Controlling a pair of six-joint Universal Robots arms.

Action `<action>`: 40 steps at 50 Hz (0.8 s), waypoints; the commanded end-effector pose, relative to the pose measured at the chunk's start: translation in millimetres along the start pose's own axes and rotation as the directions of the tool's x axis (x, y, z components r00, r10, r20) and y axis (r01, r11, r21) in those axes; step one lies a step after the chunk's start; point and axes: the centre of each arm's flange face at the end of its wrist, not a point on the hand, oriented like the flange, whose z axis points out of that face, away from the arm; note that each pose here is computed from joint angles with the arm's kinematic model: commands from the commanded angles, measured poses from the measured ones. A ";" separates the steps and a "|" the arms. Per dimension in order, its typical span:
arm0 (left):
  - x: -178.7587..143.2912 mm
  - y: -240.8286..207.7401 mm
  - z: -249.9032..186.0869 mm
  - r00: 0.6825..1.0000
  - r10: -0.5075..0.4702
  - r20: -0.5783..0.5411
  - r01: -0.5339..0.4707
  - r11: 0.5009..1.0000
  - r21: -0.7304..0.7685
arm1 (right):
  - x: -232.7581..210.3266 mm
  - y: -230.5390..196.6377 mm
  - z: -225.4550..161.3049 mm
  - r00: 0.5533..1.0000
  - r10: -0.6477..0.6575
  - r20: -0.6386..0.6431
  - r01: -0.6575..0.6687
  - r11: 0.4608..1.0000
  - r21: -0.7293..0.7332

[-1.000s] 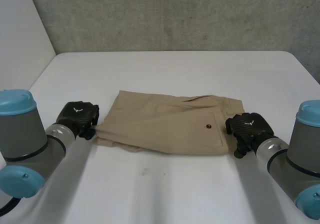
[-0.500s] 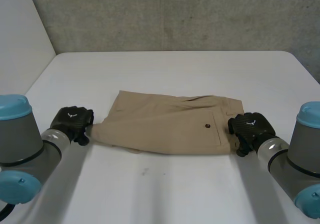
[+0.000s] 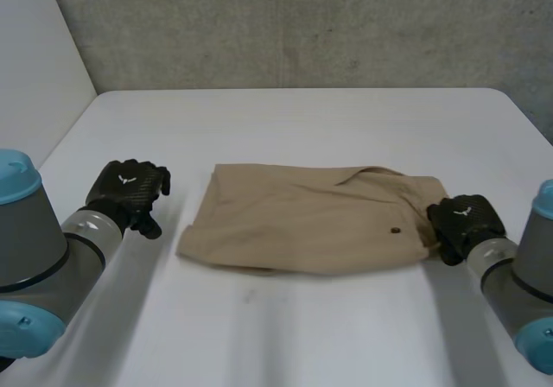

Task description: Fold the shorts.

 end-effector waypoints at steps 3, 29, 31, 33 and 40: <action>0.7 0.0 -1.3 1.000 -0.001 -0.002 0.001 1.000 -0.004 | 42.0 9.6 3.1 0.985 -0.139 -0.103 0.134 0.989 -0.060; -0.7 -3.5 -10.1 1.000 -0.003 0.011 0.003 1.000 0.001 | -173.8 -118.3 -106.2 0.717 -0.623 0.314 0.276 0.667 0.692; -0.9 -3.9 -10.3 1.000 -0.003 0.012 0.003 1.000 0.002 | -188.5 -110.4 -113.9 0.671 -0.650 0.357 0.259 0.657 0.708; -0.8 -3.9 -10.6 1.000 -0.003 0.012 0.003 1.000 0.002 | -201.8 -99.4 -117.1 0.627 -0.670 0.397 0.254 0.658 0.709; -1.5 -7.7 -10.5 1.000 -0.003 0.014 0.003 1.000 0.018 | -199.3 -105.5 -101.9 0.674 -0.654 0.343 0.300 0.667 0.682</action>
